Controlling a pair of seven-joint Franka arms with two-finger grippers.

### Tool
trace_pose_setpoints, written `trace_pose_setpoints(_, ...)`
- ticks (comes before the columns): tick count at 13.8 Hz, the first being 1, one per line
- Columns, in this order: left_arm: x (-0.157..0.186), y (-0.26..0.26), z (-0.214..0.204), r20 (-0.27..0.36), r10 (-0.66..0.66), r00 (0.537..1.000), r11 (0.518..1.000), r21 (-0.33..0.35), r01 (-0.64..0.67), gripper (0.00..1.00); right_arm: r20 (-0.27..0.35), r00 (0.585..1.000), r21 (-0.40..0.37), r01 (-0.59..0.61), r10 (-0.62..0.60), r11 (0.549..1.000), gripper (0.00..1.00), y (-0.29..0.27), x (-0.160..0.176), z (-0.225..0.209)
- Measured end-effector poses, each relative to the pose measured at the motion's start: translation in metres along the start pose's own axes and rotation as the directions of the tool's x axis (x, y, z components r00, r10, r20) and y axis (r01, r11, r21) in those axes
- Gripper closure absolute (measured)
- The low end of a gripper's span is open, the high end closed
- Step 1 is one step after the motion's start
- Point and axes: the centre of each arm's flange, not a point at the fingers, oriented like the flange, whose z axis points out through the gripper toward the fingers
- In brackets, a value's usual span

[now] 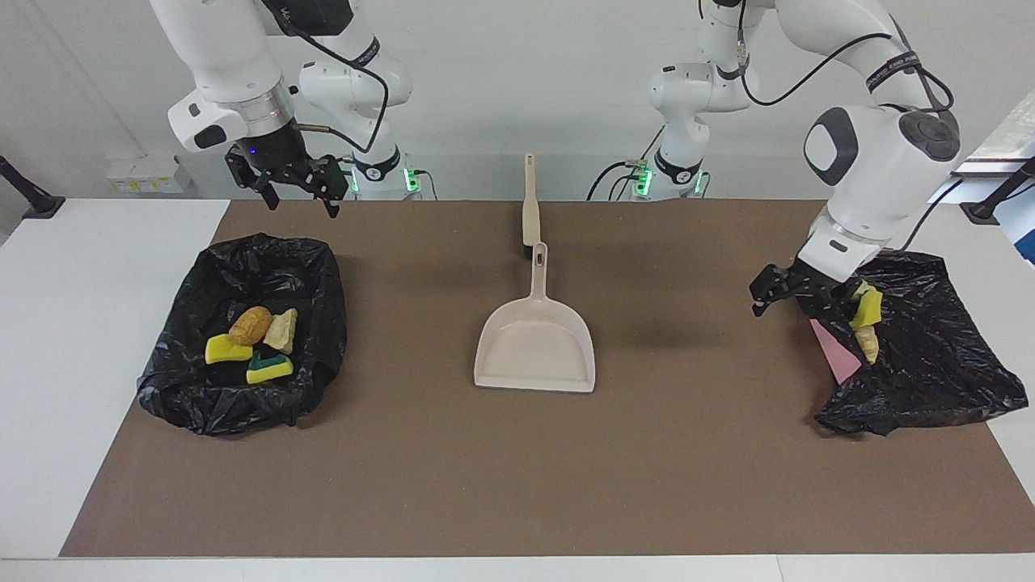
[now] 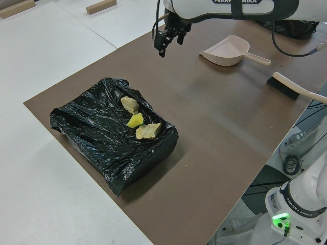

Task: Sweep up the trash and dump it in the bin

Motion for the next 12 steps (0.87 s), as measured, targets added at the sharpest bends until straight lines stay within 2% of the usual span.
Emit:
trace_pose_setpoints(2, 0.000, -0.014, -0.014, 0.012, -0.018, 1.000, 1.000, 0.003, 0.018, 0.00, 0.000, 1.000, 0.000, 0.000, 0.000, 1.000, 0.00, 0.000, 0.000, 0.000)
trace_pose_setpoints(7, -0.019, -0.018, -0.040, 0.102, -0.024, 0.995, 1.000, 0.006, 0.023, 0.00, 0.000, 1.000, 0.000, -0.001, 0.001, 1.000, 0.00, 0.001, 0.000, 0.000)
trace_pose_setpoints(12, -0.043, -0.024, -0.075, 0.121, -0.040, 0.992, 0.999, 0.014, 0.039, 0.00, 0.000, 1.000, 0.000, -0.001, 0.001, 1.000, 0.00, 0.001, 0.000, 0.000)
